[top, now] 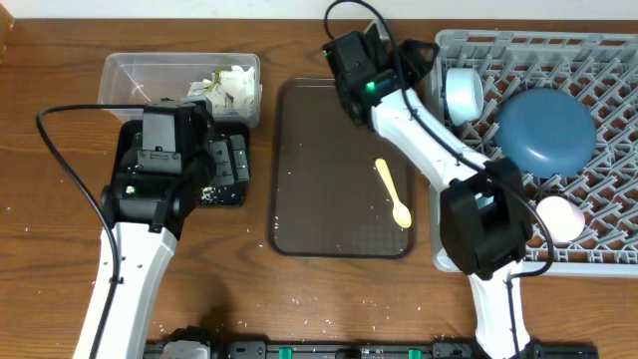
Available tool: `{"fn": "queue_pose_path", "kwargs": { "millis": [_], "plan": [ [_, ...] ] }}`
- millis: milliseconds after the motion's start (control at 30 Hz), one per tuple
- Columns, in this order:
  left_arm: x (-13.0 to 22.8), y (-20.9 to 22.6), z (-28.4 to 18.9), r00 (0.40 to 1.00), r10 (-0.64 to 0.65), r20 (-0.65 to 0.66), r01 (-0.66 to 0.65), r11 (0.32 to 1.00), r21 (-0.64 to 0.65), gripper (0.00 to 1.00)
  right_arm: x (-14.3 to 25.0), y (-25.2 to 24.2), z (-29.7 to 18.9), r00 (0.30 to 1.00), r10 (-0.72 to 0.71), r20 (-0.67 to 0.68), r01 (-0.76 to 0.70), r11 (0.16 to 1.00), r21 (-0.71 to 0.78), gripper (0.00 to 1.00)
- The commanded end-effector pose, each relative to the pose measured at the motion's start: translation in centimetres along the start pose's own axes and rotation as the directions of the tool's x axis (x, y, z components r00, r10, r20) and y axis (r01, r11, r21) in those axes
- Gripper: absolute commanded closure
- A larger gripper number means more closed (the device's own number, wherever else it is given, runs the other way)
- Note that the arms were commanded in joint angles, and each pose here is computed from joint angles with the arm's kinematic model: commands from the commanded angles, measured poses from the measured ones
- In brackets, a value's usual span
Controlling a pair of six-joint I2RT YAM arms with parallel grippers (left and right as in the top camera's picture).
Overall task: Sort waste into correct bins and load items into the dishwasher rack
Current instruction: 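Move the right gripper back to the yellow spoon on the brown tray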
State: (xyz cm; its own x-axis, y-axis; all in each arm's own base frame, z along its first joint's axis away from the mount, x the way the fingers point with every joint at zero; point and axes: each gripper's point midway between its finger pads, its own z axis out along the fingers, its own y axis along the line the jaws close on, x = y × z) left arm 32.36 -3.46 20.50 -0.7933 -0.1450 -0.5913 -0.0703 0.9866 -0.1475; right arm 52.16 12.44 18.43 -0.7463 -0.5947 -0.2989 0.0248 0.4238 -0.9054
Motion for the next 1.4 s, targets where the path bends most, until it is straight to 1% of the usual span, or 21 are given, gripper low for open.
{"fn": "queue_pose_path", "kwargs": {
  "millis": [0,100,133,200,267,333,367,400,433,467,500,533,567,633,700,767,900,967,1100,1167,1367],
  "plan": [
    [-0.9,0.1,-0.5,1.0,-0.001,0.025,0.001,1.0,-0.009,0.04,-1.3,-4.4,-2.0,0.994,0.101,0.044,-0.103,0.994,0.024,0.33],
    [-0.9,0.1,-0.5,1.0,-0.001,0.025,0.001,1.0,-0.009,0.04,-2.2,-6.4,-3.7,0.975,0.196,0.103,-0.189,0.979,-0.076,0.32],
    [-0.9,0.2,-0.5,1.0,-0.001,0.025,0.001,1.0,-0.009,0.04,-2.3,-6.5,-4.4,0.967,0.225,0.118,-0.208,0.968,-0.139,0.32],
    [-0.9,0.1,-0.5,1.0,-0.001,0.025,0.001,1.0,-0.009,0.04,-2.2,-5.3,-6.2,0.955,0.267,0.126,-0.212,0.917,-0.338,0.32],
    [-0.9,0.1,-0.5,1.0,-0.001,0.025,0.001,1.0,-0.009,0.04,-1.4,-3.0,-8.5,0.952,0.292,0.088,-0.194,0.804,-0.562,0.32],
    [-0.9,0.1,-0.5,1.0,-0.001,0.025,0.001,1.0,-0.009,0.04,-0.1,-0.2,-11.1,0.96,0.281,0.01,-0.178,0.636,-0.751,0.32],
    [-0.9,0.1,-0.5,1.0,-0.001,0.025,0.001,1.0,-0.009,0.04,0.8,1.2,-12.7,0.967,0.252,-0.029,-0.164,0.533,-0.83,0.44],
    [-0.9,0.1,-0.5,1.0,-0.001,0.025,0.001,1.0,-0.009,0.04,1.7,2.5,-14.3,0.975,0.214,-0.062,-0.151,0.43,-0.89,0.59],
    [-0.9,0.1,-0.5,1.0,-0.001,0.025,0.001,1.0,-0.009,0.04,2.4,3.5,-15.6,0.979,0.183,-0.086,-0.146,0.345,-0.927,0.71],
    [-0.9,0.2,-0.5,1.0,-0.001,0.025,0.001,1.0,-0.009,0.04,3.0,4.8,-16.9,0.983,0.148,-0.107,-0.142,0.255,-0.957,0.76],
    [-0.9,0.1,-0.5,1.0,-0.001,0.025,0.001,1.0,-0.009,0.04,3.6,5.7,-17.9,0.986,0.123,-0.117,-0.139,0.19,-0.972,0.75],
    [-0.9,0.1,-0.5,1.0,-0.001,0.025,0.001,1.0,-0.009,0.04,4.3,6.9,-18.7,0.988,0.09,-0.125,-0.137,0.14,-0.981,0.71],
    [-0.9,0.1,-0.5,1.0,-0.001,0.025,0.001,1.0,-0.009,0.04,5.0,7.7,-19.0,0.99,0.062,-0.13,-0.137,0.127,-0.982,0.6],
    [-0.9,0.2,-0.5,1.0,-0.001,0.025,0.001,1.0,-0.009,0.04,7.0,9.4,-18.4,0.989,-0.004,-0.146,-0.143,0.175,-0.974,0.42],
    [-0.9,0.1,-0.5,1.0,-0.001,0.025,0.001,1.0,-0.009,0.04,8.9,10.6,-17.0,0.978,-0.044,-0.202,-0.183,0.27,-0.945,0.33],
    [-0.9,0.2,-0.5,1.0,-0.001,0.025,0.001,1.0,-0.009,0.04,10.3,11.6,-16.1,0.969,-0.072,-0.238,-0.203,0.328,-0.923,0.28],
    [-0.9,0.2,-0.5,1.0,-0.001,0.025,0.001,1.0,-0.009,0.04,12.5,13.1,-15.5,0.957,-0.132,-0.259,-0.2,0.349,-0.916,0.37],
    [-0.9,0.1,-0.5,1.0,-0.001,0.025,0.001,1.0,-0.009,0.04,13.7,13.6,-14.8,0.944,-0.151,-0.293,-0.217,0.385,-0.897,0.43],
    [-0.9,0.1,-0.5,1.0,-0.001,0.025,0.001,1.0,-0.009,0.04,15.6,14.5,-13.1,0.922,-0.17,-0.347,-0.233,0.473,-0.85,0.47],
    [-0.9,0.1,-0.5,1.0,-0.001,0.025,0.001,1.0,-0.009,0.04,16.1,15.2,-12.7,0.92,-0.176,-0.35,-0.23,0.481,-0.846,0.51],
    [-0.9,0.2,-0.5,1.0,-0.001,0.025,0.001,1.0,-0.009,0.04,17.2,16.7,-11.8,0.911,-0.181,-0.37,-0.236,0.508,-0.828,0.55]
  ]
}}
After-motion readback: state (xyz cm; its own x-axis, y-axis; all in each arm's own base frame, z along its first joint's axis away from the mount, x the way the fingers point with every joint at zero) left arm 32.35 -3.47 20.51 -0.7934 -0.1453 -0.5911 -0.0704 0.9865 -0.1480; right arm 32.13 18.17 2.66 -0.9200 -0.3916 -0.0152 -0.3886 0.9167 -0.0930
